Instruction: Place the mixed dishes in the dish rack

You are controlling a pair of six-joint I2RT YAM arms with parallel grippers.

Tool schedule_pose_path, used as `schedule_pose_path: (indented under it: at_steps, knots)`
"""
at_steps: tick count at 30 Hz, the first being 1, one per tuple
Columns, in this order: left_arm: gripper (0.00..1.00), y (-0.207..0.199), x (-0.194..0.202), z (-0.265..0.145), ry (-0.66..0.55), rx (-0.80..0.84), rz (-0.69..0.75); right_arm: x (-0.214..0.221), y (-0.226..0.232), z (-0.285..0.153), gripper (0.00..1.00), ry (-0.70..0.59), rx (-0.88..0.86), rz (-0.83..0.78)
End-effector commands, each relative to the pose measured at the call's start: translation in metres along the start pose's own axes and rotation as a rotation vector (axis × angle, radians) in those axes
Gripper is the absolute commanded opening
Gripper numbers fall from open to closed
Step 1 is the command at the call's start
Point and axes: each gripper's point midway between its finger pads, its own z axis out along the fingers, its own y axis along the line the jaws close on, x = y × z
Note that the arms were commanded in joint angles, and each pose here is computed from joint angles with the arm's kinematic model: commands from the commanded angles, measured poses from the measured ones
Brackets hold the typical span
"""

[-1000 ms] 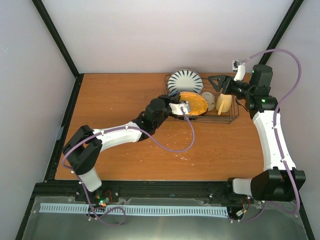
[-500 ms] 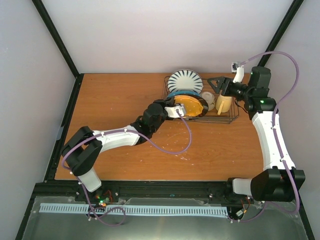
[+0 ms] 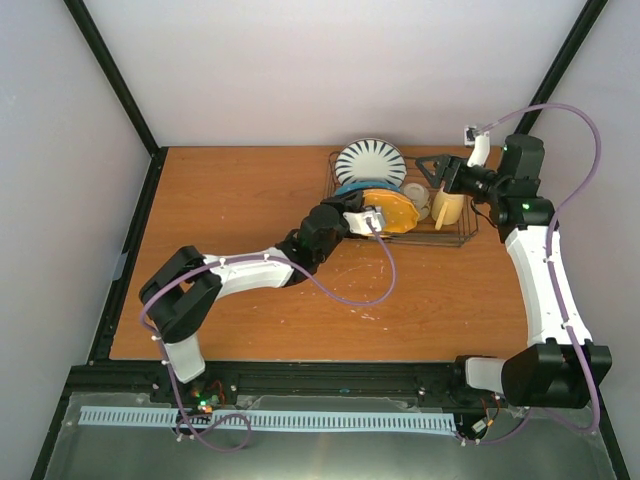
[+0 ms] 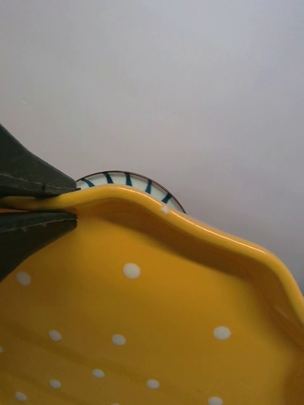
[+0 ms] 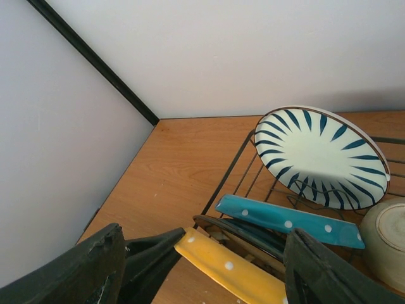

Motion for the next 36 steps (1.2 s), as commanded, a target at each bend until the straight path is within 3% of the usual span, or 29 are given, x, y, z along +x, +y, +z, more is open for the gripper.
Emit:
schedule_pose_path:
  at_steps: [1, 9, 13, 21, 27, 36]
  knots:
    - [0.02, -0.027, -0.008, 0.010, -0.030, 0.056, 0.068, -0.001, 0.004, -0.008, 0.67, -0.016, 0.005, -0.029]
    - [0.02, -0.050, 0.023, -0.003, 0.057, 0.109, 0.081, 0.003, 0.002, -0.008, 0.68, -0.009, 0.008, -0.031]
    - [0.01, -0.042, 0.039, -0.021, 0.109, 0.064, 0.085, 0.004, 0.002, -0.008, 0.68, -0.008, 0.011, -0.032]
    - [0.01, -0.005, 0.014, -0.014, 0.022, -0.099, 0.137, 0.002, 0.003, -0.006, 0.68, -0.008, -0.004, -0.024]
    - [0.01, -0.038, 0.016, -0.009, -0.012, -0.010, 0.128, 0.003, 0.003, -0.008, 0.68, -0.009, 0.001, -0.028]
    - [0.01, -0.080, 0.048, -0.025, 0.069, 0.138, 0.090, 0.007, 0.002, -0.009, 0.68, -0.003, 0.008, -0.027]
